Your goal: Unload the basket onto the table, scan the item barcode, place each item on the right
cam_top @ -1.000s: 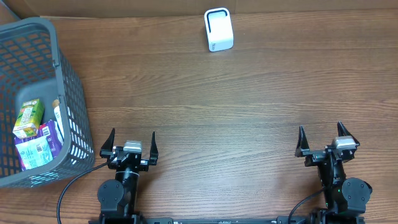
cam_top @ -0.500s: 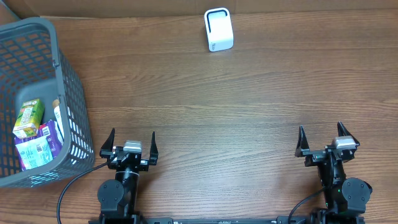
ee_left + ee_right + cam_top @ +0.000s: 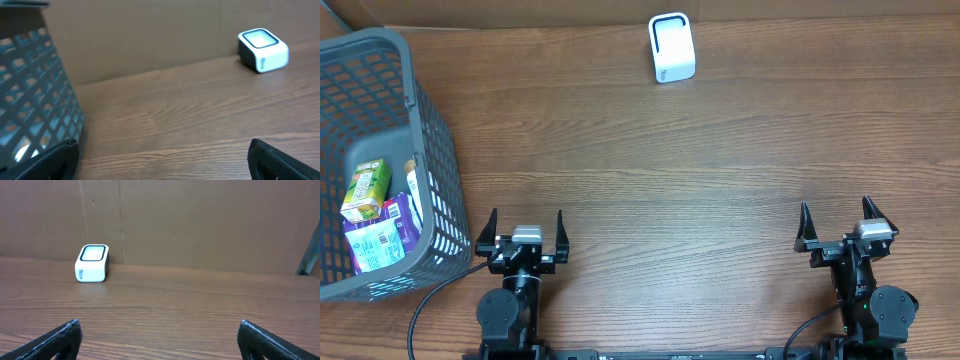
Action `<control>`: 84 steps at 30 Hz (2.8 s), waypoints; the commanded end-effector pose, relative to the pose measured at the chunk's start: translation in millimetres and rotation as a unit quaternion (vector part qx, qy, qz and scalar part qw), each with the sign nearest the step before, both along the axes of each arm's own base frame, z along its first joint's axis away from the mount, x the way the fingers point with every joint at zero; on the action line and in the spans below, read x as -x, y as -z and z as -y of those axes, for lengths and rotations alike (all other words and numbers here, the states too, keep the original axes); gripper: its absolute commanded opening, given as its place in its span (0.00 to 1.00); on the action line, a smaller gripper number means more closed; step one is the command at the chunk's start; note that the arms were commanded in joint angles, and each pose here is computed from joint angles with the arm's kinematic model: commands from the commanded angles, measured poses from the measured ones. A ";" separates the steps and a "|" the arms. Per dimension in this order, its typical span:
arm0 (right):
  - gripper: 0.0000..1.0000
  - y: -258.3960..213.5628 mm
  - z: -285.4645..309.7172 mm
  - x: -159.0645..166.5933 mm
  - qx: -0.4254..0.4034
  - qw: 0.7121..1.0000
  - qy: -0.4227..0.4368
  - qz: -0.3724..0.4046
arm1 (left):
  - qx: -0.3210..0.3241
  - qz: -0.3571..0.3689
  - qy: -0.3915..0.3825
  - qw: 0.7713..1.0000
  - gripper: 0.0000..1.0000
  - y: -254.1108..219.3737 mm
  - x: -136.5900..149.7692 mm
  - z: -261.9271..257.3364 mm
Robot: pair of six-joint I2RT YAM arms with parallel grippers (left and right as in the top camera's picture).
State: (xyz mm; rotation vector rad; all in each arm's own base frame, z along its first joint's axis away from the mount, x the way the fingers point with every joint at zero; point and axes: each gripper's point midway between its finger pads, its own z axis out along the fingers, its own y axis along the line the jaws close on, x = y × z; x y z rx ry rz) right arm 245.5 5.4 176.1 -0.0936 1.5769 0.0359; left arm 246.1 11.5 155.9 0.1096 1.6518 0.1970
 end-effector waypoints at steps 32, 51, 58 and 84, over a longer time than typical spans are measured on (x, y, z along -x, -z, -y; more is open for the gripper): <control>1.00 0.4 -1.5 0.1 0.001 1.000 -0.003 0.005 | 0.059 0.012 -0.022 0.998 1.00 -2.8 0.6 -6.9; 1.00 -35.2 -26.6 10.0 -0.048 0.995 -0.077 0.032 | 0.085 -0.008 0.063 0.994 1.00 -71.4 16.9 23.7; 1.00 -60.9 -40.7 24.0 -0.073 0.990 -0.116 0.023 | 0.112 -0.050 0.080 0.989 1.00 -138.0 16.1 32.0; 1.00 -164.6 -66.5 18.9 -0.091 0.967 -0.191 -0.142 | 0.164 -0.299 0.118 0.933 1.00 -202.0 -20.5 56.7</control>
